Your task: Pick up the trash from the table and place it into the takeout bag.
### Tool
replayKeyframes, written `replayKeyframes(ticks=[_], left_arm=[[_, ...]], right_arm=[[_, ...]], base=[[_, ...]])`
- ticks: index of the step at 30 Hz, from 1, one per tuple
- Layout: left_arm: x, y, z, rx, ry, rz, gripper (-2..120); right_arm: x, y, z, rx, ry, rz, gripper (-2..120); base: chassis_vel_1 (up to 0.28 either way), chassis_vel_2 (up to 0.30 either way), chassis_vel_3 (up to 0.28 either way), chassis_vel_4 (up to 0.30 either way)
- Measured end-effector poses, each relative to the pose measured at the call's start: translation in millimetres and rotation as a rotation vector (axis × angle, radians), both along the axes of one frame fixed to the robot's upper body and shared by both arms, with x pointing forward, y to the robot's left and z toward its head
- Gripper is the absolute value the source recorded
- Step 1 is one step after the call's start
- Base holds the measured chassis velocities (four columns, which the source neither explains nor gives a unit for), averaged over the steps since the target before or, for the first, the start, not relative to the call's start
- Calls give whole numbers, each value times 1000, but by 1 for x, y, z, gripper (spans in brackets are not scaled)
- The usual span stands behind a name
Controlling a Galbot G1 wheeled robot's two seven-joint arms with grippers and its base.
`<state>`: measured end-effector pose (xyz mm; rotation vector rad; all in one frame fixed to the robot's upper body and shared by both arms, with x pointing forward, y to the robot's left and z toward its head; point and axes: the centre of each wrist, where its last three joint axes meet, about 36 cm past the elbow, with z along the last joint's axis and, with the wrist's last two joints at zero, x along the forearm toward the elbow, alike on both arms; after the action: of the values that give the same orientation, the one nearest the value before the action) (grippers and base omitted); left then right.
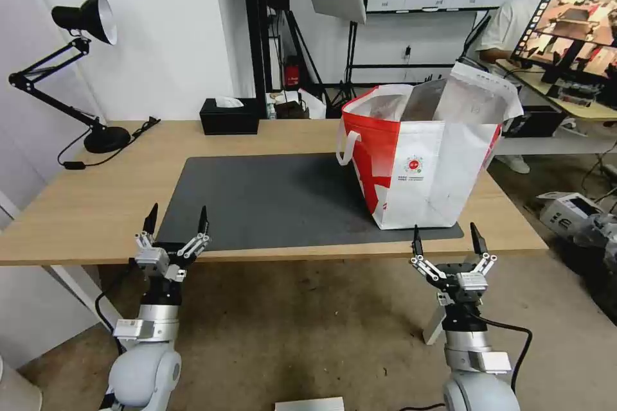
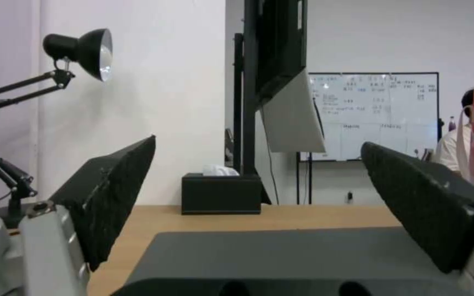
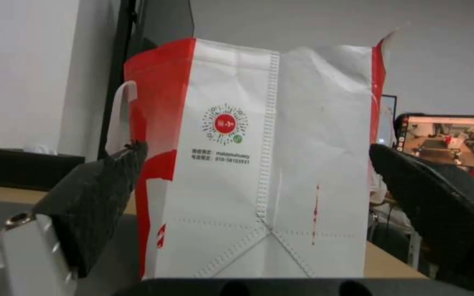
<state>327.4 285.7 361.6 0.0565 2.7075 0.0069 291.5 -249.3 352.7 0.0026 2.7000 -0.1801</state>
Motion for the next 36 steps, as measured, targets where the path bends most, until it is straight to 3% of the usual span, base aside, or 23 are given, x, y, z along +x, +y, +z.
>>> replayKeyframes(ticks=[36], left_arm=[[-3, 0, -1, -1, 3, 1, 100]], right_arm=[[0, -1, 0, -4, -5, 5, 100]], base=[[0, 0, 0, 0]])
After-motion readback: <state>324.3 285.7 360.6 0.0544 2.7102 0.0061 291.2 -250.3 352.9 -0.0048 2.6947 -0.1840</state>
